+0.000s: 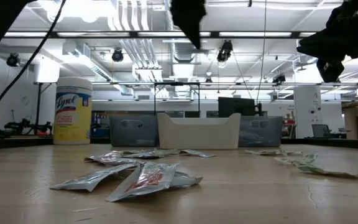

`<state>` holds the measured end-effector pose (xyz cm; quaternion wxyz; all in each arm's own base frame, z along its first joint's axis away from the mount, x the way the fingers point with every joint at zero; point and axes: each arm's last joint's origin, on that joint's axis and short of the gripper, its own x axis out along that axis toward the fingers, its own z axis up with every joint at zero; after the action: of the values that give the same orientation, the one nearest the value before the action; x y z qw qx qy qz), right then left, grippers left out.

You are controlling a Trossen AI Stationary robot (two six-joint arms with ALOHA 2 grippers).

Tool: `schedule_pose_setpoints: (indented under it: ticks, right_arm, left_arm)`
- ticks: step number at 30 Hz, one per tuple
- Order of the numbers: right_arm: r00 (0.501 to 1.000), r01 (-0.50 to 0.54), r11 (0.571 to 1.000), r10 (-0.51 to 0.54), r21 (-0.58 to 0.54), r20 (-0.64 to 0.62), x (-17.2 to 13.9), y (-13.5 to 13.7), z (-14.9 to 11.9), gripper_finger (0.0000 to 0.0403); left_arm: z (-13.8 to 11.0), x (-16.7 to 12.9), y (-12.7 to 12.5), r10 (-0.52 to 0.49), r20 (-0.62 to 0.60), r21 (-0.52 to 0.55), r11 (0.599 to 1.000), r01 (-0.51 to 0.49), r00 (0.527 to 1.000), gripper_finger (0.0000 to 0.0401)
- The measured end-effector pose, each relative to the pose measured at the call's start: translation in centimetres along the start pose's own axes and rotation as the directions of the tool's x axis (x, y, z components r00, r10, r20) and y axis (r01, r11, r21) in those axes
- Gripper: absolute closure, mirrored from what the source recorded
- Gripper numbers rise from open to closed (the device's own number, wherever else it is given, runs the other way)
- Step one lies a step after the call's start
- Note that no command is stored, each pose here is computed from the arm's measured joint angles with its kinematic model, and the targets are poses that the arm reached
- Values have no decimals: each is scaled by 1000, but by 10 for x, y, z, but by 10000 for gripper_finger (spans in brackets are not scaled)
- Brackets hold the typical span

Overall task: Pick & Place First Aid Supplies
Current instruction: Put the green bandage pack into the left black bin

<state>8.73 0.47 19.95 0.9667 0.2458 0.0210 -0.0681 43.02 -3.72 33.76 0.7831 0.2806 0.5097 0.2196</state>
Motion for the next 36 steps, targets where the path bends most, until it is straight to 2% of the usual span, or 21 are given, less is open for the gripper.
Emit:
schedule_pose_setpoints:
  ticks: [5, 8, 13, 16, 20, 25, 27, 30, 36]
  right_arm:
    - [1000, 1, 1000, -1, 0, 0, 0, 0, 0, 339]
    - [1000, 1, 1000, -1, -1, 0, 0, 0, 0, 339]
    - [1000, 1, 1000, -1, 0, 0, 0, 0, 0, 339]
    - [1000, 1, 1000, -1, 0, 0, 0, 0, 0, 339]
    - [1000, 1, 1000, -1, 0, -1, 0, 0, 0, 339]
    - [1000, 2, 1000, -2, 0, 0, 0, 0, 0, 339]
    - [1000, 1, 1000, -1, 0, 0, 0, 0, 0, 339]
    - [1000, 1, 1000, -1, 0, 0, 0, 0, 0, 339]
    - [1000, 1, 1000, -1, 0, 0, 0, 0, 0, 339]
  left_arm:
    - [-30, -6, 29, 110, -135, -110, 986, -125, 985, 401]
    - [-45, -6, 47, 131, -199, -204, 964, -172, 971, 401]
    - [-67, 11, 77, 109, -311, -414, 879, -238, 944, 401]
    - [-79, 31, 92, 48, -373, -508, 825, -247, 927, 401]
    - [-100, 61, 114, -99, -443, -633, 738, -232, 891, 401]
    - [-129, 103, 134, -169, -509, -679, 681, -273, 844, 401]
    - [-140, 120, 141, -233, -489, -722, 649, -240, 841, 401]
    - [-156, 147, 147, -331, -425, -797, 579, -174, 843, 401]
    - [-187, 187, 145, -397, -371, -859, 491, -146, 840, 401]
